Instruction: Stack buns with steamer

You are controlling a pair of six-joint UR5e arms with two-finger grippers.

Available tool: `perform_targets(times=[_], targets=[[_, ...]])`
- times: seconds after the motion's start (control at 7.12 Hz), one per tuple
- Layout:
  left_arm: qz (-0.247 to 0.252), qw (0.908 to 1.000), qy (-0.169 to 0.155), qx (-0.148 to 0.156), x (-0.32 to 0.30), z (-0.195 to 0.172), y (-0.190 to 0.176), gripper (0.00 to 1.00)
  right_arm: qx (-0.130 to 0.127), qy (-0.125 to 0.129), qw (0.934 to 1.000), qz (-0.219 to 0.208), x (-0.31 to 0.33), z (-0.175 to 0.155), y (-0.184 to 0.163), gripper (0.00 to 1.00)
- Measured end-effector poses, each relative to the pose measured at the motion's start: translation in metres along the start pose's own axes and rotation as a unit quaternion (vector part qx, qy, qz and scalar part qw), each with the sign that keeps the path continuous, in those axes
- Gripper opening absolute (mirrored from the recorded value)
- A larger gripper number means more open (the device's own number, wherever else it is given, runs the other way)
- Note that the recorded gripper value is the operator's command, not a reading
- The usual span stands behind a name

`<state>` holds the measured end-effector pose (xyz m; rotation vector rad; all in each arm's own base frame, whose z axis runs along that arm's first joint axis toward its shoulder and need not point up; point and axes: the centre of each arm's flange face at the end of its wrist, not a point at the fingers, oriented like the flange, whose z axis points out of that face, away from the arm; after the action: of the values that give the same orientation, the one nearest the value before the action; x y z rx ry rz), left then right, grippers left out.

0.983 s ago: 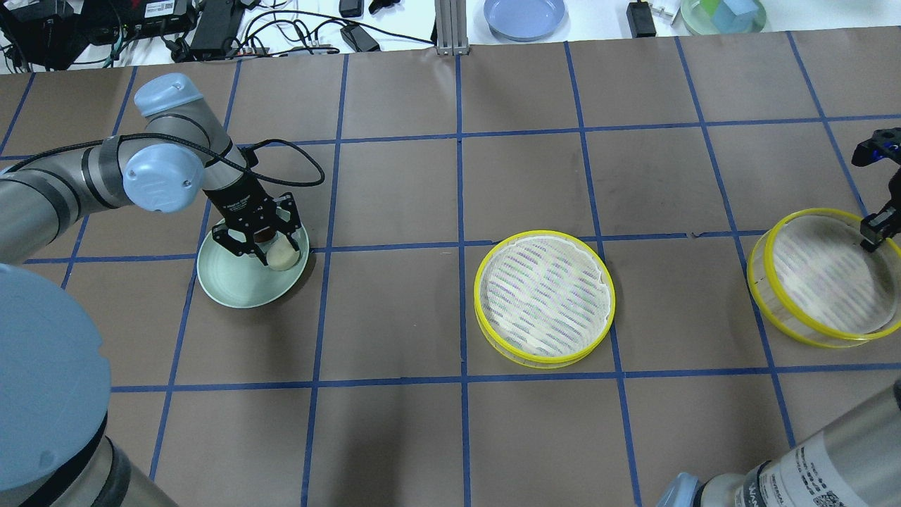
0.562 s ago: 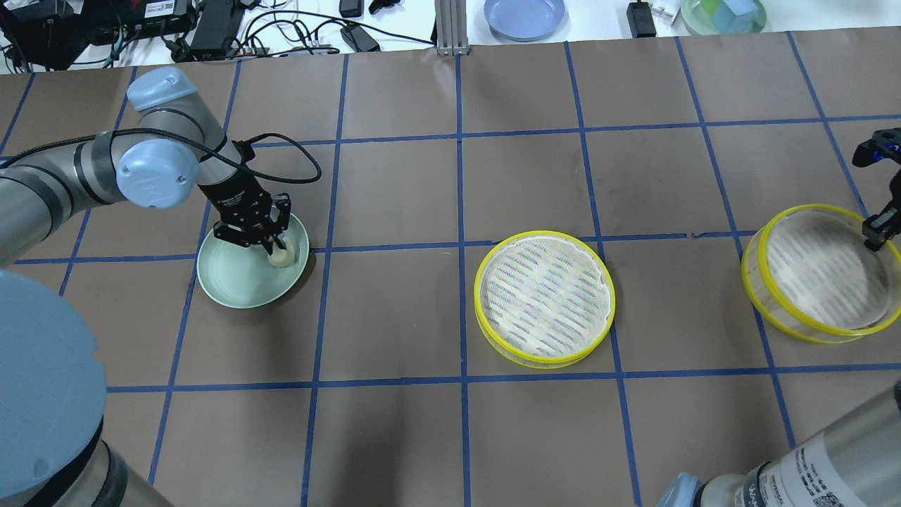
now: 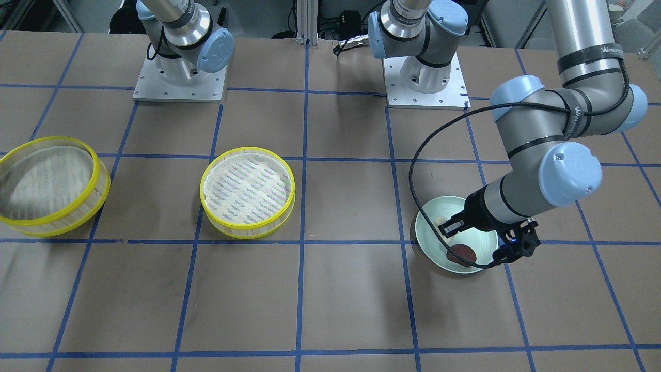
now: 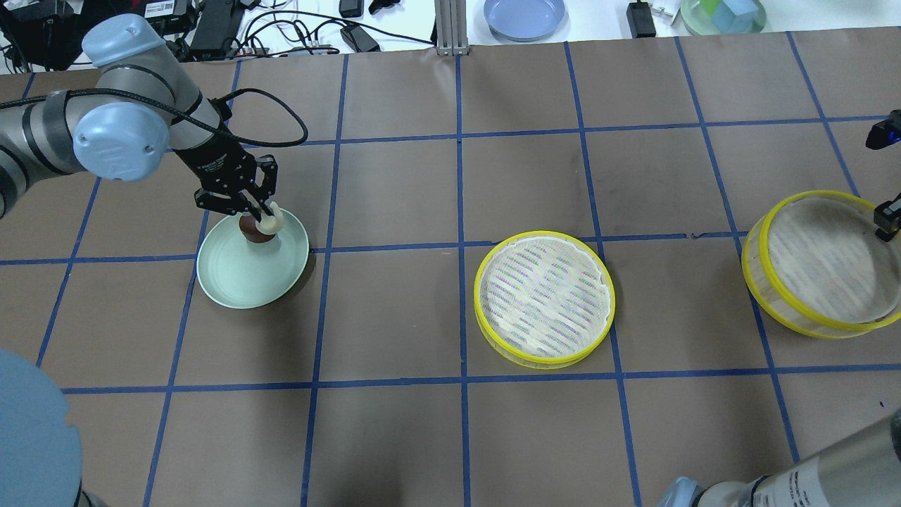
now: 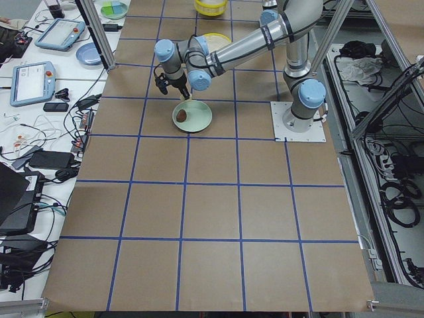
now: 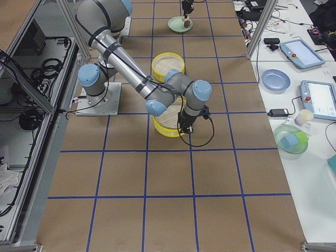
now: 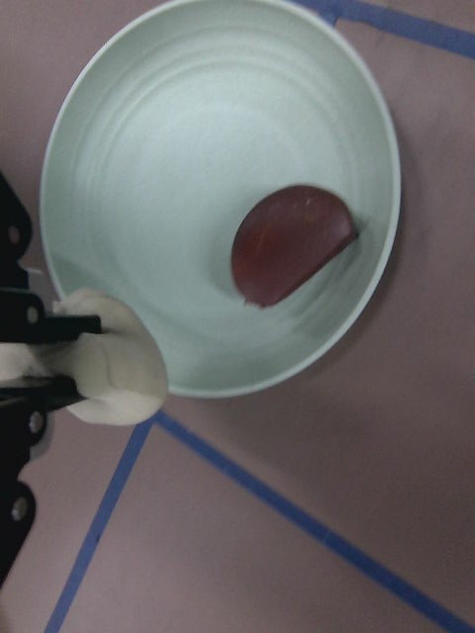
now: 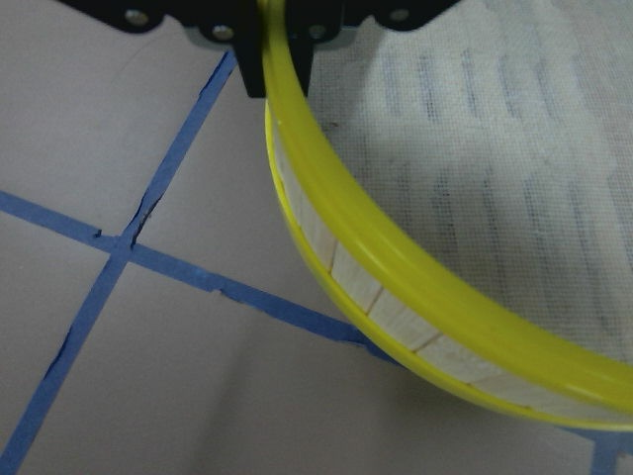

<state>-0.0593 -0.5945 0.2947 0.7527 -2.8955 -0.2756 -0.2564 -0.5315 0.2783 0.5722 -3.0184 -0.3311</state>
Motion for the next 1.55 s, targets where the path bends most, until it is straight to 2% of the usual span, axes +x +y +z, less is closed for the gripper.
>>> perform_targets(times=[0.42,0.7,0.98,1.26,1.4,1.55], targets=[[0.001,0.9988,0.048,-0.006,0.087,-0.007,0.071,0.0,0.0,-0.022,0.9996,0.015,-0.07,-0.036,-0.009,0.01],[0.029,0.9963,0.076,-0.029,0.14,0.012,0.121,0.0,0.001,-0.019,0.9991,0.038,-0.122,-0.047,-0.019,0.01],[0.06,0.9932,0.085,-0.052,0.179,0.041,0.17,0.0,-0.002,-0.014,0.9986,0.051,-0.159,-0.049,-0.035,0.01],[0.076,0.9903,0.08,-0.084,0.192,0.08,0.201,0.0,-0.004,-0.023,0.9979,0.06,-0.18,-0.041,-0.043,0.01],[0.083,0.9896,0.074,-0.091,0.195,0.096,0.211,0.15,-0.004,-0.03,0.9975,0.064,-0.191,-0.037,-0.047,0.01],[0.091,0.989,0.07,-0.092,0.199,0.107,0.22,0.18,-0.004,-0.031,0.9973,0.067,-0.204,-0.035,-0.053,0.01]])
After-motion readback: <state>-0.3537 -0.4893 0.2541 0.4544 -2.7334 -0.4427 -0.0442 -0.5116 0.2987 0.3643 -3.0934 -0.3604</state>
